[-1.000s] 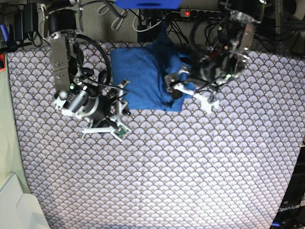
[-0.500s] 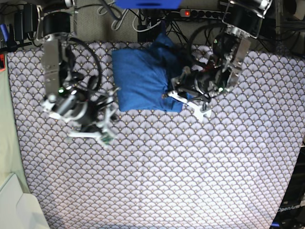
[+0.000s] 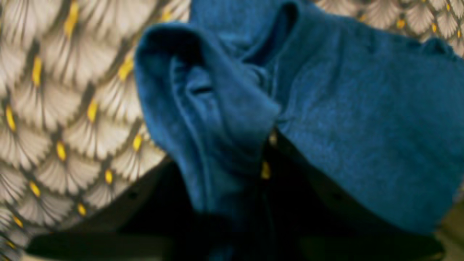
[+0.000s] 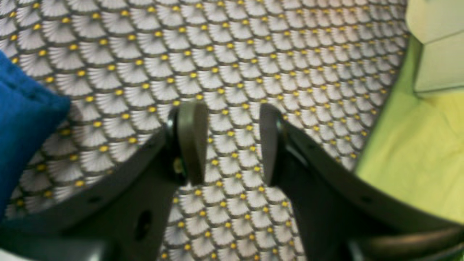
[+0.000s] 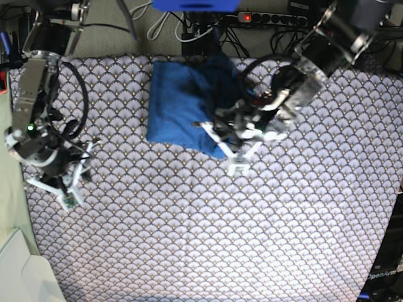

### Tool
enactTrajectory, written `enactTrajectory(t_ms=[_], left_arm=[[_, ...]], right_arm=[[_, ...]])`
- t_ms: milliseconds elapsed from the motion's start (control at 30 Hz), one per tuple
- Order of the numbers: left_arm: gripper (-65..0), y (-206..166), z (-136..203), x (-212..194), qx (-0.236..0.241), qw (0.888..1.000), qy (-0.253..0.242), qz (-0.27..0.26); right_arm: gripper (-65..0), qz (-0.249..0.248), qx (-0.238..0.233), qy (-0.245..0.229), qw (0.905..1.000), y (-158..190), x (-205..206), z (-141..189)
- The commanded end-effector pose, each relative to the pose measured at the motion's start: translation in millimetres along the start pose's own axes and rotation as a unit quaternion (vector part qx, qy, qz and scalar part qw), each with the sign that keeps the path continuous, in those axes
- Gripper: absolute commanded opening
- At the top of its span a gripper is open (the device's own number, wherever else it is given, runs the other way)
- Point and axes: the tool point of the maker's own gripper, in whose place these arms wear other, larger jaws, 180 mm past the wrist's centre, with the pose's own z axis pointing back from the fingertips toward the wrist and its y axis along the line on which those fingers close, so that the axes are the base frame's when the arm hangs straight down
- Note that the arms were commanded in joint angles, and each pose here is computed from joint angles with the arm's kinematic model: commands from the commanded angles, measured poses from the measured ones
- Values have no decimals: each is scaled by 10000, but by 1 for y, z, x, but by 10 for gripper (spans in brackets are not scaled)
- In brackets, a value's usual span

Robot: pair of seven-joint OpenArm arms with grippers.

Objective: Fold the T-shirt properly
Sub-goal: 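Press and tuck the folded bundle with the left gripper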

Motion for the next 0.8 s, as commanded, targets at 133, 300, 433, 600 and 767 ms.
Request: enactTrajectory(t_ms=[133, 300, 433, 600, 767], left_arm=[[-647, -36, 6, 28, 201, 9917, -547, -1142], [-647, -58, 12, 52, 650, 9634, -1252, -2280], [-647, -70, 13, 66, 956, 9371, -1592, -2954], [-647, -95, 1, 74, 1112, 8977, -1755, -3886], [-648, -128, 0, 78, 839, 8381, -2279, -4885]], right_arm=[[-399, -122, -517, -97, 9985, -43, -3, 18], [-399, -205, -835, 18, 9963, -69, -16, 29], [-399, -253, -1025, 101, 9944, -84, -24, 38], [-399, -282, -1110, 301, 9930, -90, -42, 44], [-399, -276, -1139, 445, 9921, -92, -55, 47]])
